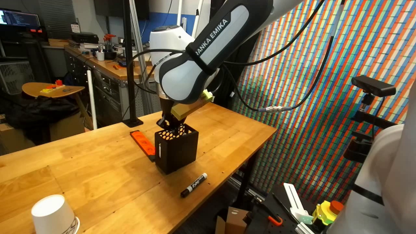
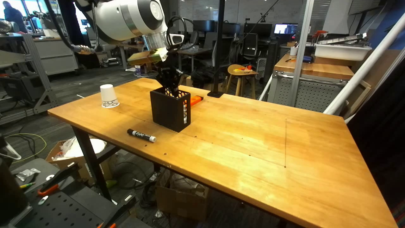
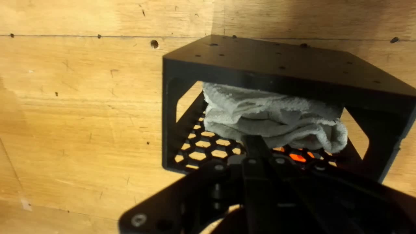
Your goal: Put the towel inside the box
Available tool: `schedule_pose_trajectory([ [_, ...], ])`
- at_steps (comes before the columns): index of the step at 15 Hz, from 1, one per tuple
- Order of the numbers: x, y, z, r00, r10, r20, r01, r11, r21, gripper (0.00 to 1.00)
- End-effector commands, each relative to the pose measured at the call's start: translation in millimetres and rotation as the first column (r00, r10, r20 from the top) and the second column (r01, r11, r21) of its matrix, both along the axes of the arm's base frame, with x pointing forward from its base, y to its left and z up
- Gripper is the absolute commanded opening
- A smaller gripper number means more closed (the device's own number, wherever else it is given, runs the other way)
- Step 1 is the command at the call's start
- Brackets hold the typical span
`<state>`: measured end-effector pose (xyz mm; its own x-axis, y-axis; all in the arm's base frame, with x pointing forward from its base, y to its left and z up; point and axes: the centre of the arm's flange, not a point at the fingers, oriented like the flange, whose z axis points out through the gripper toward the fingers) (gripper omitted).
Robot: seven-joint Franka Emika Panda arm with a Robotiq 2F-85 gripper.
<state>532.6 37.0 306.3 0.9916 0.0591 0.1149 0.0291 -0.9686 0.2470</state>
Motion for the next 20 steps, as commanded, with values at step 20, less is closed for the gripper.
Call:
schedule_pose_trajectory([
  [20,-43.8,18.0,44.0,0.998,0.055,0.001,-0.054,0.990,-0.131,0.03],
])
